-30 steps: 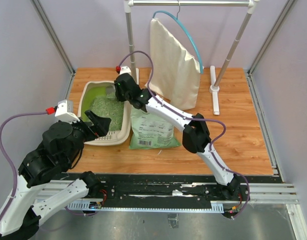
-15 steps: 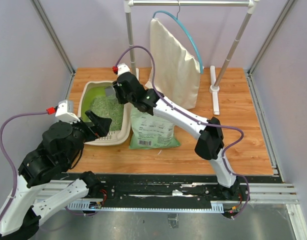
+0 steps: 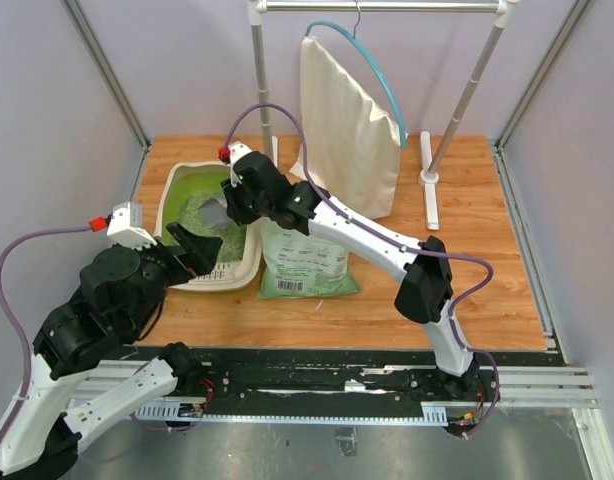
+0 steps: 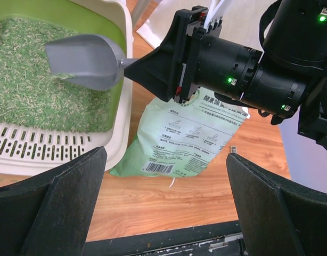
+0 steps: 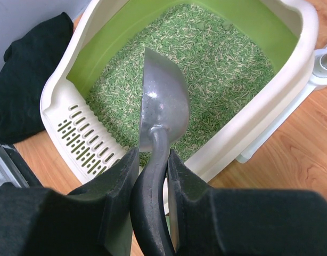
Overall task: Fill the litter box with clean litter
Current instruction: 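Pour the cat litter into the litter box, then scoop the cat litter from the cat litter bag.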
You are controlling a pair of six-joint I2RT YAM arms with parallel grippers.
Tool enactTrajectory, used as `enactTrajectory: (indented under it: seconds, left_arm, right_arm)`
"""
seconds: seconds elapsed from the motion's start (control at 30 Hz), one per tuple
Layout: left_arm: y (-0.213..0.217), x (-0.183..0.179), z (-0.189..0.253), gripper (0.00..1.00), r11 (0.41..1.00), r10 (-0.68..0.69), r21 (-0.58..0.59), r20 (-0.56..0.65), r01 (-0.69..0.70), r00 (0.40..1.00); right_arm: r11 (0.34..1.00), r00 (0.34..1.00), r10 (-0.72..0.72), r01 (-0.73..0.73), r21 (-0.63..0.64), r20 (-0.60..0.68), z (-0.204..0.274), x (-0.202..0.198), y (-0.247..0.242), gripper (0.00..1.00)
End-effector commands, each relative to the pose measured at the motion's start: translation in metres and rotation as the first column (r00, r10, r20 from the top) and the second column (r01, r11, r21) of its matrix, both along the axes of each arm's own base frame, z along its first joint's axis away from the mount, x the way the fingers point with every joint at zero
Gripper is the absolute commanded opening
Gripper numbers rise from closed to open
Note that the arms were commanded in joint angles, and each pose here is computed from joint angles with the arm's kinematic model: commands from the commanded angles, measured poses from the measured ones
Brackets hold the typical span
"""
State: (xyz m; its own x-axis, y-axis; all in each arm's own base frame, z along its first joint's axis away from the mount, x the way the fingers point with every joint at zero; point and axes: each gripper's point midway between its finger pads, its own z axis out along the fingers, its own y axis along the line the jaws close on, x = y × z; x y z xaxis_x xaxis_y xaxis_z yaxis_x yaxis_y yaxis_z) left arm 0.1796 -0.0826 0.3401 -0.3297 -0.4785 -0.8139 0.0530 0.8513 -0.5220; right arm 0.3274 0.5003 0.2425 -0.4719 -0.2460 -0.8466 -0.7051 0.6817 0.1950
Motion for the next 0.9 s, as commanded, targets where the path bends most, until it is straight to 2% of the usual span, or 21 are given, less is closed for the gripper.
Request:
enactTrajectory:
  seconds: [0.0,0.2,0.43,0.63,0.87]
  left_arm:
    - [0.002,-0.001,0.009,1.00,0.999,0.011,-0.038,0.029,-0.010,1.000]
    - [0.001,-0.001,0.009,1.00,0.999,0.007,-0.043,0.029,-0.006,1.000]
    - [-0.003,0.000,0.008,1.00,0.999,-0.006,-0.047,0.029,0.007,1.000]
    - [-0.003,-0.001,0.008,1.00,0.999,-0.010,-0.051,0.033,0.012,0.999]
    - [-0.008,-0.001,0.007,1.00,0.998,-0.034,-0.055,0.027,0.036,0.999]
  right_arm:
    - [0.999,0.997,0.039,-0.041,0.021,0.060,0.030,-0.015,0.001,0.01]
    - [0.998,0.986,-0.065,0.063,0.016,0.157,0.054,-0.004,-0.020,0.01]
    - [0.992,0.966,-0.124,0.115,0.055,0.226,0.070,-0.006,-0.044,0.01]
    - [0.980,0.987,-0.033,0.002,0.197,0.155,0.091,-0.031,-0.046,0.01]
    - [0.960,0.991,-0.038,0.002,0.280,0.126,0.119,-0.052,-0.077,0.01]
